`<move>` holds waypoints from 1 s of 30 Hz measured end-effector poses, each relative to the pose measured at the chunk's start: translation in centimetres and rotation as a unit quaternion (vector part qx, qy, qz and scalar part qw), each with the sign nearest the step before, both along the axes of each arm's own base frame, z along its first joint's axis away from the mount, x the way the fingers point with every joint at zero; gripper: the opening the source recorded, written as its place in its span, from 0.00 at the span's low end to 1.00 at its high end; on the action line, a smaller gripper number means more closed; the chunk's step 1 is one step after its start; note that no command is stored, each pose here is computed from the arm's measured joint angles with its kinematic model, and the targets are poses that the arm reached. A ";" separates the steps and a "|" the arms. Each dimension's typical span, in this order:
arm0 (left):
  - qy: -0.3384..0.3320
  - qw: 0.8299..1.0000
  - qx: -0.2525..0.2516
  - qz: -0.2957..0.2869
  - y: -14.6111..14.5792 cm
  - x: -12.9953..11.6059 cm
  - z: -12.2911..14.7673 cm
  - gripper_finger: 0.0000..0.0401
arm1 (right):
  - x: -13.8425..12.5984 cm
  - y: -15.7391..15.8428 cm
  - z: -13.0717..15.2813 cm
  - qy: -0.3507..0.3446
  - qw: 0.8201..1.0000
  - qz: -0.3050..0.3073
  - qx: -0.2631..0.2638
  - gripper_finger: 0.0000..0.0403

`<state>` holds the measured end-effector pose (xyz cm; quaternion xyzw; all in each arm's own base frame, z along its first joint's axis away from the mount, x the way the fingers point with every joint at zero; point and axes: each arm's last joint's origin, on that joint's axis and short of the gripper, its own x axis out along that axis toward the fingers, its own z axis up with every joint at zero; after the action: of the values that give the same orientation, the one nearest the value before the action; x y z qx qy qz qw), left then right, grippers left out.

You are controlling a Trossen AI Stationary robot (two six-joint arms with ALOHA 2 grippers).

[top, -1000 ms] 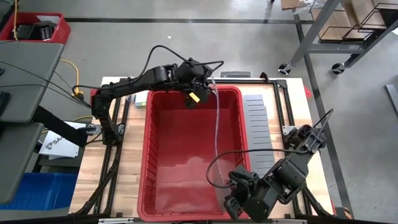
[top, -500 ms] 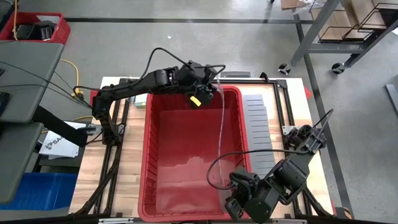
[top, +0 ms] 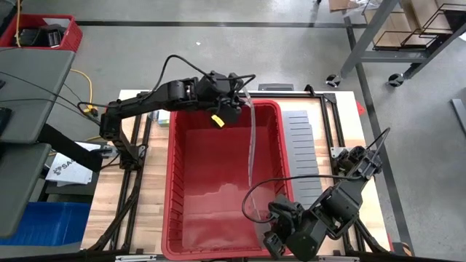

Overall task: Sort blocks
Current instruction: Assemble the bin divider into the red bin

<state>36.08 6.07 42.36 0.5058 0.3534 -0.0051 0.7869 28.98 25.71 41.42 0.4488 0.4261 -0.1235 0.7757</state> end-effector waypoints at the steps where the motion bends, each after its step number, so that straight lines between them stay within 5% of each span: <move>1: 0.003 1.000 -0.002 0.001 0.0 0.0 -0.1 0.00 | 0.0 0.0 0.0 0.001 1.000 0.000 0.001 0.00; 9: 0.004 0.999 -0.027 -0.019 -0.2 -0.1 -0.2 0.00 | 0.0 0.1 0.0 0.005 1.000 -0.003 0.011 0.00; 30: -0.017 0.999 0.001 -0.048 -0.4 0.3 0.3 0.00 | 0.0 0.2 0.1 0.007 1.000 0.003 0.021 0.00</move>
<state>36.39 5.70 42.71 0.5227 0.3151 -0.0336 0.7915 28.96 25.87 41.49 0.4624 0.4356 -0.1153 0.7637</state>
